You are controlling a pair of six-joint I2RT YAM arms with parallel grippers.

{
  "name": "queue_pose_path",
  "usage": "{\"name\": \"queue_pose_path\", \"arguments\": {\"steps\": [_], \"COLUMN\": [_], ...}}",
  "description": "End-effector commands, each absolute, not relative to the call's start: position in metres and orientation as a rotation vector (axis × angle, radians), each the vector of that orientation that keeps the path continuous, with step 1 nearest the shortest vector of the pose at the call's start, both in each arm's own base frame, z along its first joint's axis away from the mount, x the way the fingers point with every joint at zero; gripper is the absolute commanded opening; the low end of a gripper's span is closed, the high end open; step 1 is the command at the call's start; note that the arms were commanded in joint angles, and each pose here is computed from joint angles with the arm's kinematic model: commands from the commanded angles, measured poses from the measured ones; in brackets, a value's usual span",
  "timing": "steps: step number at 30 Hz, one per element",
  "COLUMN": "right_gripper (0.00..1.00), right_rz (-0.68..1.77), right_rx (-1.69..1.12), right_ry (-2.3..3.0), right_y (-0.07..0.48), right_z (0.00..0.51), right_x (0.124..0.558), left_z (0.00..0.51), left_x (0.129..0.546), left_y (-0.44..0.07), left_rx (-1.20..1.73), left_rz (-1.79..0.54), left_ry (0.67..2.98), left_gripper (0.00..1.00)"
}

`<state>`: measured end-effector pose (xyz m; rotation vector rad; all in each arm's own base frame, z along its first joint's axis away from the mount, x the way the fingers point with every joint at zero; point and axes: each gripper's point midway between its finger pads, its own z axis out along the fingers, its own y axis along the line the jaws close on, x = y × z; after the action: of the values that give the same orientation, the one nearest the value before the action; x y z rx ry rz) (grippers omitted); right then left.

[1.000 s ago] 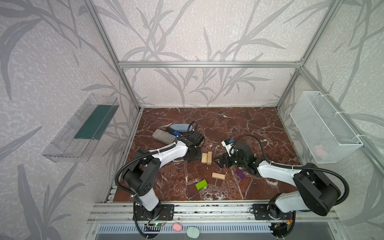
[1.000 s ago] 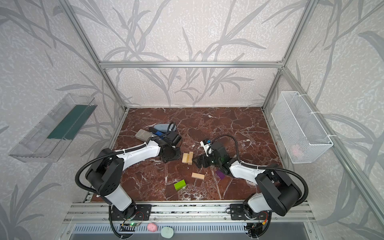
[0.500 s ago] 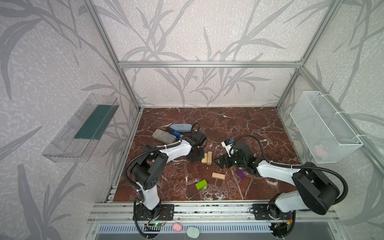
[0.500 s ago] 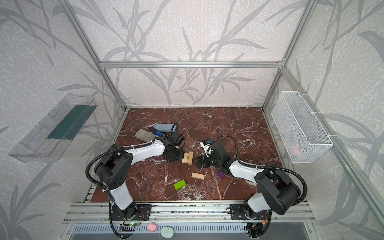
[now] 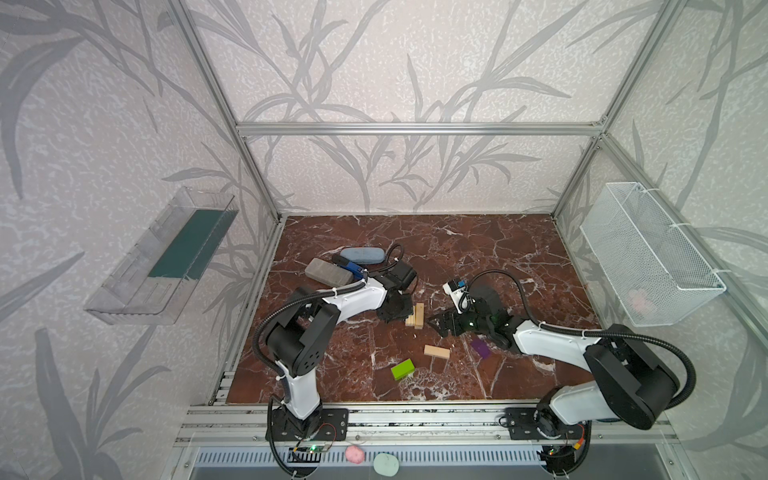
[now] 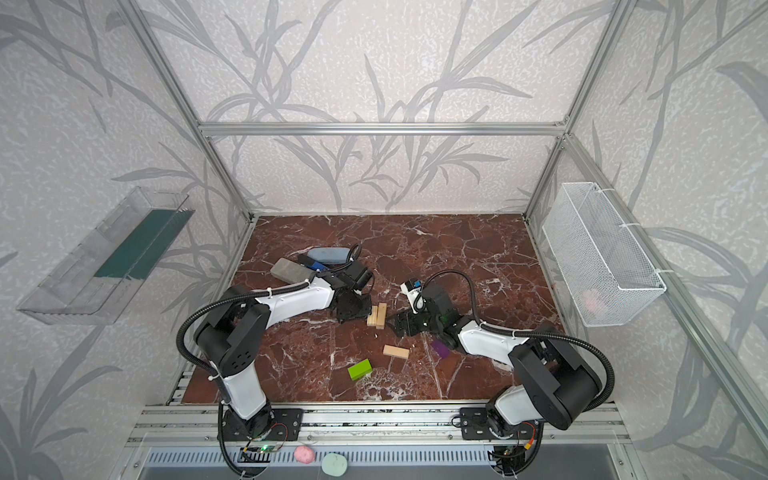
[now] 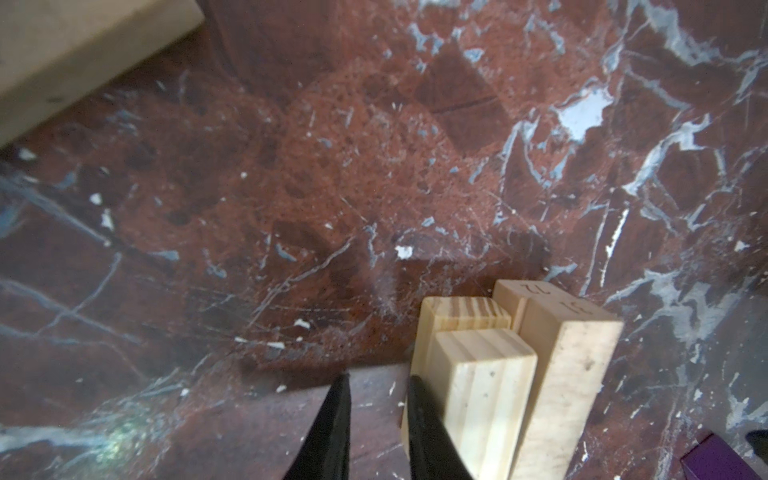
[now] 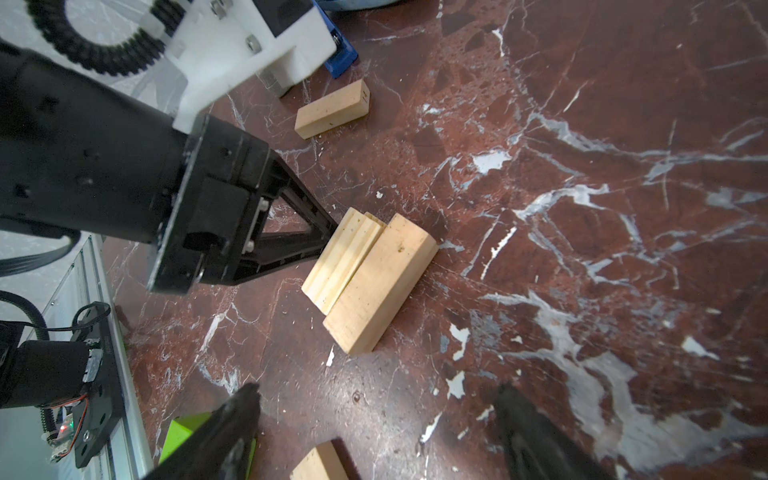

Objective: Build the wood block tower

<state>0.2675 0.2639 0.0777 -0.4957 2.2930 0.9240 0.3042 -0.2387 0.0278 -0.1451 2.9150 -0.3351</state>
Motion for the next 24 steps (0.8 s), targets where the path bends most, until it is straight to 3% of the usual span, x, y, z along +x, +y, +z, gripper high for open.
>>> {"name": "queue_pose_path", "arguments": {"steps": [1, 24], "right_gripper": [0.88, 0.88], "right_rz": [0.913, 0.907], "right_rx": [-0.497, -0.493], "right_ry": [2.261, 2.262], "right_y": [0.2639, 0.2628], "right_z": [0.0886, 0.0887], "right_x": [0.2735, 0.2737], "left_z": [0.0285, 0.0263], "left_x": [0.3067, 0.3118], "left_y": [-0.24, -0.2396], "left_rx": [-0.128, -0.11], "left_rz": [-0.315, -0.275], "left_ry": [2.919, 2.926], "left_gripper": [0.24, 0.29]}}
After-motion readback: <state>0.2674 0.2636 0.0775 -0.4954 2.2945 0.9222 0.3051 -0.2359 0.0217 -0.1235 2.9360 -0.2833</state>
